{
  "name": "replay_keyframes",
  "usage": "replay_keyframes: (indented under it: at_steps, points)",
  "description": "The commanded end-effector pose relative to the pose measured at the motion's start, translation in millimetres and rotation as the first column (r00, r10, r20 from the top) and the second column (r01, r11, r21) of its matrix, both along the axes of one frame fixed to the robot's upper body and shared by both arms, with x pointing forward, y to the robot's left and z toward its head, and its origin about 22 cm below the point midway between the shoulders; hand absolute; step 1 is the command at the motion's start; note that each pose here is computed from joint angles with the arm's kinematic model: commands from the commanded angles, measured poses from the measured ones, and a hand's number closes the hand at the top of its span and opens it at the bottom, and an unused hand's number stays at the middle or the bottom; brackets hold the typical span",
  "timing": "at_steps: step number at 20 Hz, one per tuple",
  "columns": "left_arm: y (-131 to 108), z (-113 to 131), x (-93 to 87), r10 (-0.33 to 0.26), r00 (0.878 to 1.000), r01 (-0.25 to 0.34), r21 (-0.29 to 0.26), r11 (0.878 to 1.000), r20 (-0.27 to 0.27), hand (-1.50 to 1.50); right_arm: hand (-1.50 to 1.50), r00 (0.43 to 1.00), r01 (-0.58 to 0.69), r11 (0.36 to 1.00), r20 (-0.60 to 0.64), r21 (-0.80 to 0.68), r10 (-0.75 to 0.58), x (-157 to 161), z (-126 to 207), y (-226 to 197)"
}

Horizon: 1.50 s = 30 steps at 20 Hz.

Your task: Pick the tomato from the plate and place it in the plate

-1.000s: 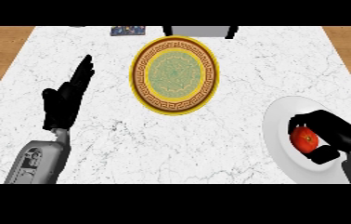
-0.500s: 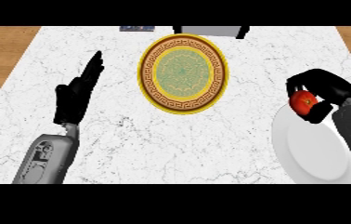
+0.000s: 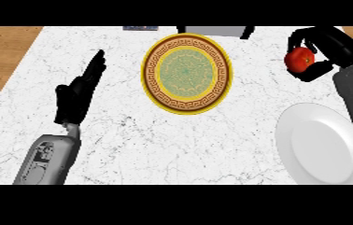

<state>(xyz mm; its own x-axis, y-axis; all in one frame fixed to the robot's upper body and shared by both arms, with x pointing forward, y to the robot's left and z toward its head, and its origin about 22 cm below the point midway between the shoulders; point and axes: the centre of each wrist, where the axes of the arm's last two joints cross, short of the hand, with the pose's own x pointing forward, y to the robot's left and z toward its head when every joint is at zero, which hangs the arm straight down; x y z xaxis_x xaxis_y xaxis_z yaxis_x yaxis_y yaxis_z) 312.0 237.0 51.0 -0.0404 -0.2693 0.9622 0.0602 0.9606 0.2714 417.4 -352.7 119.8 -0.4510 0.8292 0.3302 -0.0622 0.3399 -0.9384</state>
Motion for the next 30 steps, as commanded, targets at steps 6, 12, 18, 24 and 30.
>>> replay_keyframes:
  at_steps: [6, 12, 18, 24, 30]
  points:
    - [13, -15, -2.3, 0.051, 0.998, -0.051, 0.006, 0.999, -0.039, 0.0, 1.5, 0.941, -0.322, 0.929, 0.171, 0.184, 0.293, 32, 51, 41]
    - [14, -23, -13.5, 0.045, 0.999, -0.045, 0.008, 0.999, -0.013, 0.0, 1.5, 0.927, -0.371, 0.897, 0.042, 0.24, 0.372, 53, 68, 106]
    - [7, -2, -5.1, 0.056, 0.998, -0.056, 0.01, 0.998, -0.011, 0.0, 1.5, 0.908, -0.396, 0.881, -0.032, 0.259, 0.418, 48, 17, 185]
    - [-1, -15, -13.8, 0.046, 0.999, -0.046, -0.008, 0.999, -0.017, 0.0, 1.5, 0.904, -0.405, 0.897, -0.069, 0.178, 0.422, 40, -2, 236]
    - [2, -7, 4.1, 0.036, 0.999, -0.036, 0.002, 0.999, -0.019, 0.0, 1.5, 0.925, -0.377, 0.926, -0.07, -0.016, 0.375, 24, -39, 274]
